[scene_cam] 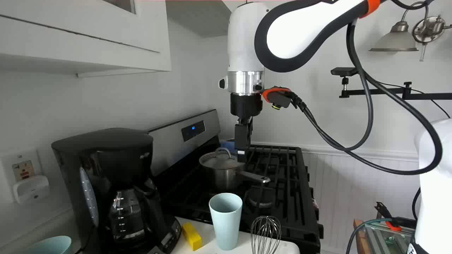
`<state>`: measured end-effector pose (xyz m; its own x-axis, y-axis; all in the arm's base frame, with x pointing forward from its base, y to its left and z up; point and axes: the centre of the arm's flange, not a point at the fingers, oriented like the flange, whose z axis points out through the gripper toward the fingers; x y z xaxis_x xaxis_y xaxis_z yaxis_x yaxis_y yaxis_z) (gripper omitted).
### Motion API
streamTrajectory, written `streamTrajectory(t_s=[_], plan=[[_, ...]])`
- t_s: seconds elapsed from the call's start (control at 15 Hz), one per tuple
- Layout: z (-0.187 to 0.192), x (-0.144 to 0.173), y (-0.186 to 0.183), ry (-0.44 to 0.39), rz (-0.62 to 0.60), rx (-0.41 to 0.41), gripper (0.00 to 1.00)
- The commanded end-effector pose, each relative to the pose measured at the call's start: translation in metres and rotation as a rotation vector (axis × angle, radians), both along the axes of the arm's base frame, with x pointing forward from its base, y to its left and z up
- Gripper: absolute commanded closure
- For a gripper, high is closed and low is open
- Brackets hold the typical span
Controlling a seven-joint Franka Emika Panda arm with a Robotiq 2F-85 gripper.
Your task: Open the pot, pour the content of the cup into it, then close the pot
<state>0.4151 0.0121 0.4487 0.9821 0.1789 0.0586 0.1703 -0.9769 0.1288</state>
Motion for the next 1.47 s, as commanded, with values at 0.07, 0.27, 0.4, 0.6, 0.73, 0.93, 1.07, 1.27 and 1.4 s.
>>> streamTrajectory(t_s=[0.07,0.27,0.4,0.6,0.73,0.93,1.07,1.27,1.4], plan=[[0.000,0.000,0.000,0.000,0.000,0.000,0.00],[-0.001,0.017,-0.010,0.002,-0.055,-0.013,0.00],[-0.002,0.034,-0.027,-0.014,-0.106,-0.035,0.00],[-0.005,0.064,-0.060,-0.026,-0.143,-0.072,0.00],[-0.010,0.088,-0.082,-0.016,-0.144,-0.080,0.00],[-0.024,0.121,-0.105,0.007,-0.119,-0.074,0.00],[-0.034,0.141,-0.114,0.004,-0.099,-0.081,0.00],[-0.047,0.163,-0.123,-0.003,-0.071,-0.135,0.00],[-0.052,0.173,-0.128,-0.013,-0.052,-0.185,0.00]])
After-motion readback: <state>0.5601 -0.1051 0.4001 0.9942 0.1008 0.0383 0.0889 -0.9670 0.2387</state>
